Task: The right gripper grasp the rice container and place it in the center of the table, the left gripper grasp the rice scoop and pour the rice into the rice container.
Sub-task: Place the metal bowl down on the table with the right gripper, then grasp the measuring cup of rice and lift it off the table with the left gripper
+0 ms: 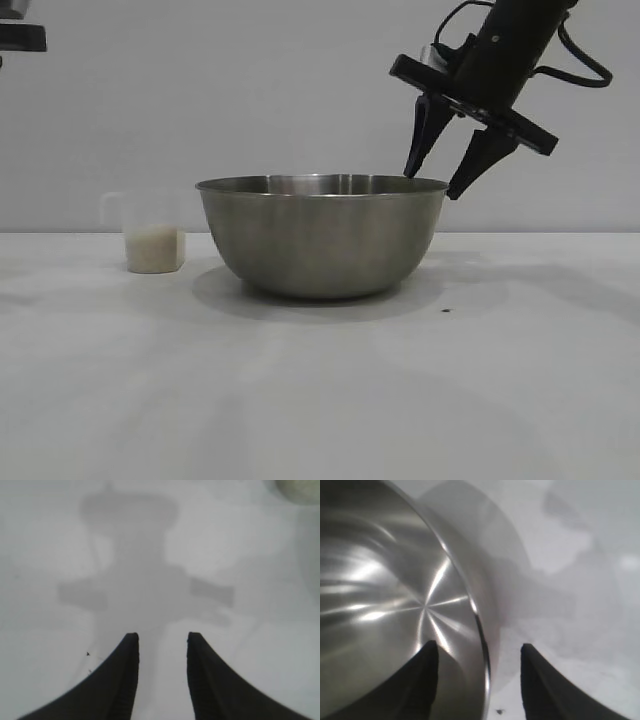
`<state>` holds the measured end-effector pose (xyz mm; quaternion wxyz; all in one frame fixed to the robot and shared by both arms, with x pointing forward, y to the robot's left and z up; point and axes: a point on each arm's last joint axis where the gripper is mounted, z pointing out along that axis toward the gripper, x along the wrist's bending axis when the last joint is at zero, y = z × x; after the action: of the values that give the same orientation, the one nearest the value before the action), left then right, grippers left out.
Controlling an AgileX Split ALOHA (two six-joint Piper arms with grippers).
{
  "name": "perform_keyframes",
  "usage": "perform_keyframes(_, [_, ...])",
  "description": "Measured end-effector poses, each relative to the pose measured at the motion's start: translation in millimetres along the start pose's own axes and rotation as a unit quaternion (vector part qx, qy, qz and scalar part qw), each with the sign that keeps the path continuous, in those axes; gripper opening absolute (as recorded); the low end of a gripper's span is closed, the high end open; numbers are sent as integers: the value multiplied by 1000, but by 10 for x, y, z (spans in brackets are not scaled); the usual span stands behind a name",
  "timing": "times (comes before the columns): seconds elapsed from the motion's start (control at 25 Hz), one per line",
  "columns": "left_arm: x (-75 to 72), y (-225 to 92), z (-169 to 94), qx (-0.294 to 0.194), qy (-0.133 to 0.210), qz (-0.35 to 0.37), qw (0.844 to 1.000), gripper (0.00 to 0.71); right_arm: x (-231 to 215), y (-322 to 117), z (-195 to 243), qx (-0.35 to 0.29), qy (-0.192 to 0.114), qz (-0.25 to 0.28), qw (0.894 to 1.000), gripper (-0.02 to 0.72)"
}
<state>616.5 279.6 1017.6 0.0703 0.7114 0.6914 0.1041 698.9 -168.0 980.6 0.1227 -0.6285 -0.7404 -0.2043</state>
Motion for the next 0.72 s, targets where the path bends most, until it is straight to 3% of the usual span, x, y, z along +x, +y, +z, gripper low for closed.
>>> perform_keyframes(0.08, [-1,0,0,0,0,0,1000,251,13,-10,-141,-12,-29,-9,999,328])
perform_keyframes(0.2, [-1,0,0,0,0,0,1000,251,-16,-32,-355,-29,-96,-17,995,328])
perform_keyframes(0.32, [0,-7,0,4,0,0,1000,251,-91,-49,-552,-45,-180,-30,982,328])
perform_keyframes(0.4, [0,-13,0,7,0,0,1000,251,-125,-58,-653,-52,-215,-36,975,328])
perform_keyframes(0.48, [1,-17,0,9,0,0,1000,251,-147,-64,-741,-60,-233,-39,970,328])
perform_keyframes(0.72, [0,-20,0,11,0,-1,1000,251,-301,-62,-836,-64,-241,-22,968,328])
